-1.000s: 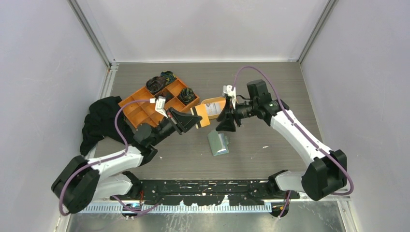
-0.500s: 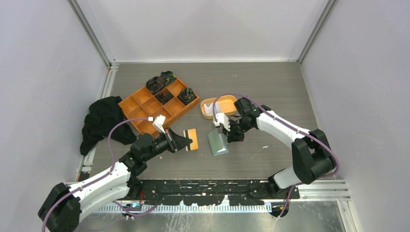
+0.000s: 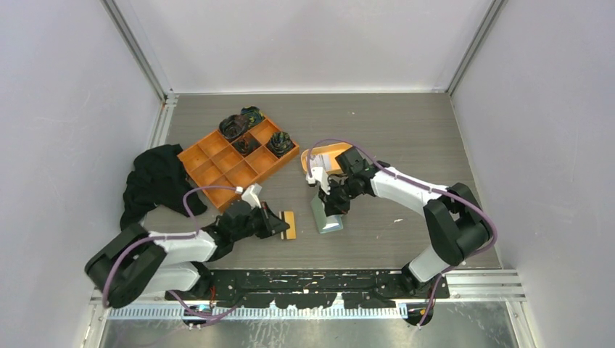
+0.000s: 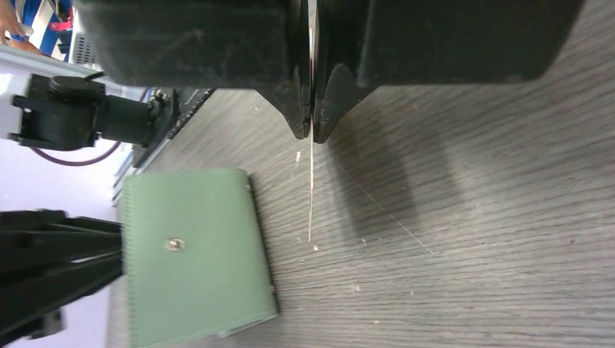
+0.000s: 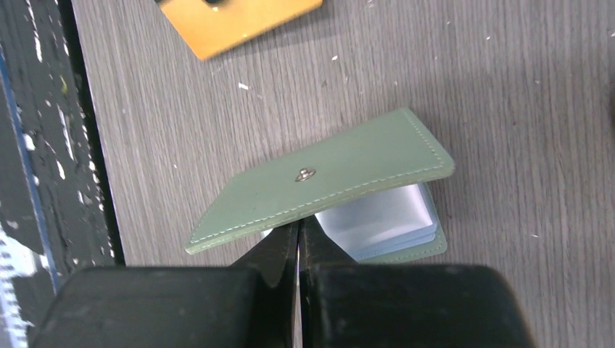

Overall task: Put the credit cards into the card holder
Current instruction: Insert the credit card into the card holder.

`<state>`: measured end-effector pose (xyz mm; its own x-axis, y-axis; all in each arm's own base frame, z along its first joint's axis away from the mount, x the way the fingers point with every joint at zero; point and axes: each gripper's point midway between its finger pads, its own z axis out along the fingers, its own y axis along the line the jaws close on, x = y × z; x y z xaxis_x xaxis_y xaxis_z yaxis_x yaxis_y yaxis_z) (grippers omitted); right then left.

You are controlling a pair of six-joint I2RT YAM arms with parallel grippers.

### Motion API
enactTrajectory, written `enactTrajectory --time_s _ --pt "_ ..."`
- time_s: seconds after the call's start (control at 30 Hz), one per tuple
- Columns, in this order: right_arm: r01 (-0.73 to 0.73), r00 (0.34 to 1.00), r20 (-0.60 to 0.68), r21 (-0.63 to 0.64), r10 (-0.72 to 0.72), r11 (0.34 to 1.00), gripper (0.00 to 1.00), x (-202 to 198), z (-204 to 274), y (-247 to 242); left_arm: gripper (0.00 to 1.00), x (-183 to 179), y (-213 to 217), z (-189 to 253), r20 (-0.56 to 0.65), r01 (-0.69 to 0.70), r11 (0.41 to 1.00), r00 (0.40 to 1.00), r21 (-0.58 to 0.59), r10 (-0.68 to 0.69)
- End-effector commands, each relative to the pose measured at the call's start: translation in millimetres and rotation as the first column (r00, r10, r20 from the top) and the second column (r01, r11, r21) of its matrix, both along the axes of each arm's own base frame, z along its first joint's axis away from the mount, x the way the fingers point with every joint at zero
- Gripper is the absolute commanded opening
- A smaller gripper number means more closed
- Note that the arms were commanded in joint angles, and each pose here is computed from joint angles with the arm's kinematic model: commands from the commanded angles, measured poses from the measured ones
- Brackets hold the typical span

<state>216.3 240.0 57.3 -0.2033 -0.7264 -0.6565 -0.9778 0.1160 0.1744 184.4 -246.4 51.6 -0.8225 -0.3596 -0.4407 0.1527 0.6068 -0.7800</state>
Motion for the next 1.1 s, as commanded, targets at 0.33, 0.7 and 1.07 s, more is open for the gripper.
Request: enactTrajectory --time_s 0.33,0.7,1.07 --pt "0.248 0.948 -0.203 -0.02 -0.247 0.969 0.06 17 0 54 0.0 37 -27 11 0.082 -0.04 0.998 0.996 -0.053 0.044" --pt "0.354 0.89 -0.242 -0.167 -0.387 0.92 0.11 22 -25 60 0.0 2 30 73 0.216 -0.089 0.996 0.973 -0.004 0.087" --pt "0.371 0.876 -0.241 -0.219 -0.418 0.902 0.23 23 -30 65 0.0 -27 -27 137 0.336 0.167 0.969 0.937 -0.182 -0.098"
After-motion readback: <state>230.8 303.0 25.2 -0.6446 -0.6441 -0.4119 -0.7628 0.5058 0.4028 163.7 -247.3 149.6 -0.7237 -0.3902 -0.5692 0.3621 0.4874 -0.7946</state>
